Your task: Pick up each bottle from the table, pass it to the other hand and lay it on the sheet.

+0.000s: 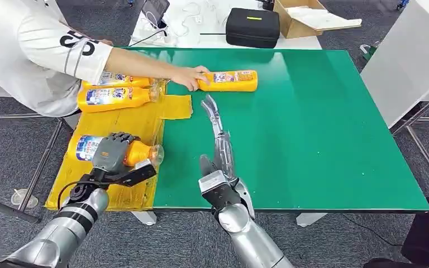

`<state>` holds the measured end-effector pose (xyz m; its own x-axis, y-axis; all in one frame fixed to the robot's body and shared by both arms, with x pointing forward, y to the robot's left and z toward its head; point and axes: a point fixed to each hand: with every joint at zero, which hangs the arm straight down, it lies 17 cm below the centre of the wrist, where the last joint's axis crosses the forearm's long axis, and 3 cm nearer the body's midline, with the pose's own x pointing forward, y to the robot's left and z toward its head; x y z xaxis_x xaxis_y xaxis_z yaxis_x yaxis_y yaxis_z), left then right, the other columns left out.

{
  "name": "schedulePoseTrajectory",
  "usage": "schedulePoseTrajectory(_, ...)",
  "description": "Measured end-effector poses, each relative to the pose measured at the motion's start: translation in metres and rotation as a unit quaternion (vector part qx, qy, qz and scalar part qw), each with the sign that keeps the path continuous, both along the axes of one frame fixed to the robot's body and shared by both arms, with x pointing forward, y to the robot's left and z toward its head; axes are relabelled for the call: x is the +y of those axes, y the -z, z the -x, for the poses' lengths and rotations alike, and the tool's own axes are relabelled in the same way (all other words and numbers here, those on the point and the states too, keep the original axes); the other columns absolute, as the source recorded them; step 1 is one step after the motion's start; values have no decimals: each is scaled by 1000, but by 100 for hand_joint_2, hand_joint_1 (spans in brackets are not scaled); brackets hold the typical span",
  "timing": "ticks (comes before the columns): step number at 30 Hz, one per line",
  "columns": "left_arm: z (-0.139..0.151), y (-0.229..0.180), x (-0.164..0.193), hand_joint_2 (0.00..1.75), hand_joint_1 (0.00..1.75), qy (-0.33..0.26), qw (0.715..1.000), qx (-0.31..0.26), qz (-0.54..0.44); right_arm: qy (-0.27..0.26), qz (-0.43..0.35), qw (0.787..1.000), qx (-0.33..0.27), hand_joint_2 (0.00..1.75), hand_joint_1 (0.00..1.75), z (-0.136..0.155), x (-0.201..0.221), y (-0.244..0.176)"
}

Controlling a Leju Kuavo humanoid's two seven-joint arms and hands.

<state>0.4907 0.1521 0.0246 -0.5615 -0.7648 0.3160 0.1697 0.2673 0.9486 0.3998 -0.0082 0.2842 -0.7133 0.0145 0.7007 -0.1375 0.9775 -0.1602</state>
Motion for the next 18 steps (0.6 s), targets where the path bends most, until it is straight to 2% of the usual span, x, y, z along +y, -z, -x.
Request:
schedulePoseTrajectory(3,3,7,3,175,175,-1,1000,14,0,-3,1,1000,0,0,0,1,2,0)
schedulePoseTrajectory(12,11,32,6,175,175,10,994,107,5,-23,9,1000,7,0,0,2,11,4)
schedulePoseTrajectory(13,11,33,7,175,80,13,993,118,5,-26,11,1000,10,0,0,2,12,6)
schedulePoseTrajectory(14,10,34,7,175,3,14,992,126,4,-28,12,999,11,0,0,2,13,7)
schedulePoseTrajectory(18,15,46,9,175,0,17,985,174,-1,-40,16,999,20,0,0,2,18,12)
